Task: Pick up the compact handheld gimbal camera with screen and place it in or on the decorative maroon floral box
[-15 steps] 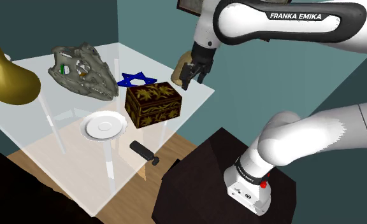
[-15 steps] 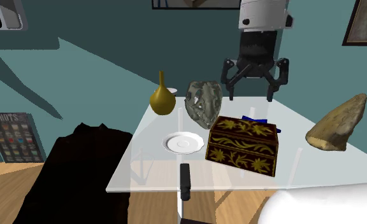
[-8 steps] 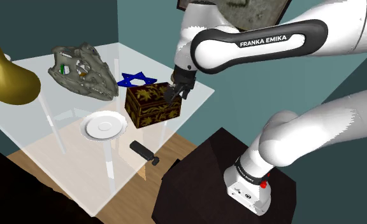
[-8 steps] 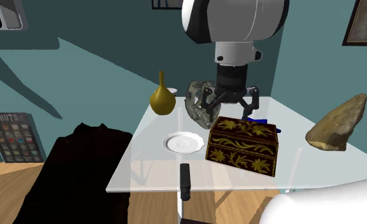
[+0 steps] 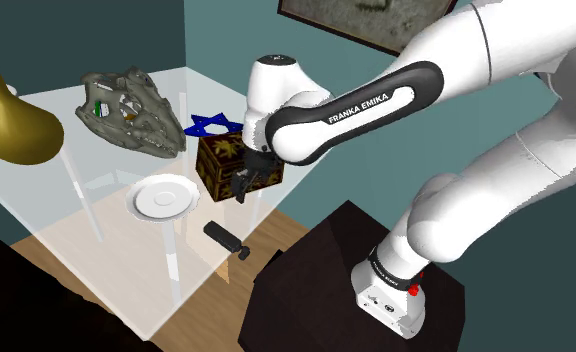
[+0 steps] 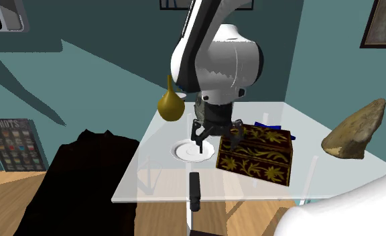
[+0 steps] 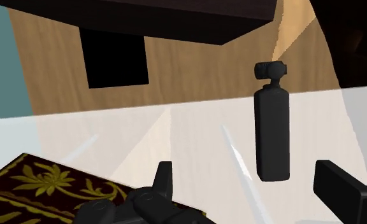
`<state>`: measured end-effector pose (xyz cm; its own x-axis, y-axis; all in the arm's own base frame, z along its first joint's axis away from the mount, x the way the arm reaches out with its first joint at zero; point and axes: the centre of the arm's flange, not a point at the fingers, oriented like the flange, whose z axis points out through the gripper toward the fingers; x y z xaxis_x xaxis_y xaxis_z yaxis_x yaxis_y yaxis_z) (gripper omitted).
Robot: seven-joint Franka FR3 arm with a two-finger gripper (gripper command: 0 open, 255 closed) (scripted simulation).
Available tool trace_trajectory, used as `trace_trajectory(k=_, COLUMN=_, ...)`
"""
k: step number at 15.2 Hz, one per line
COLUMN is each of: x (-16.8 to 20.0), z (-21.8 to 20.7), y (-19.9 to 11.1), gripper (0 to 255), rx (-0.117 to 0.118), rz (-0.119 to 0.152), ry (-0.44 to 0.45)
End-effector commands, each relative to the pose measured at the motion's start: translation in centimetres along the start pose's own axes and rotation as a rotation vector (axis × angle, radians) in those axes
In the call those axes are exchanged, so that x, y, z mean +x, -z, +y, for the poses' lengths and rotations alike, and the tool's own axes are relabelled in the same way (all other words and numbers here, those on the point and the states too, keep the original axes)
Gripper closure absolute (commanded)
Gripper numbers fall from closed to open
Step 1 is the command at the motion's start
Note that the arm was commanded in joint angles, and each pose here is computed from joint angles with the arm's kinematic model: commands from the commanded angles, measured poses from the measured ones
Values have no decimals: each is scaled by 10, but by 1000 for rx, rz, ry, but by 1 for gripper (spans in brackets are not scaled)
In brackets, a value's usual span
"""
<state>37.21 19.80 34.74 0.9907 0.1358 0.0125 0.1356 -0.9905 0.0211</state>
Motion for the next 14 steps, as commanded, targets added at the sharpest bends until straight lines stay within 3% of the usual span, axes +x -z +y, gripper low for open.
trace_trajectory(k=1, x=2, z=-14, y=-22, gripper=0, rx=2, rz=-1, ry=16)
trace_trajectory(k=8, x=14, z=-64, y=-98, gripper=0, rx=5, rz=-12, ry=74)
trace_trajectory(k=14, x=15, z=-69, y=-132, gripper=0, rx=6, rz=-13, ry=80)
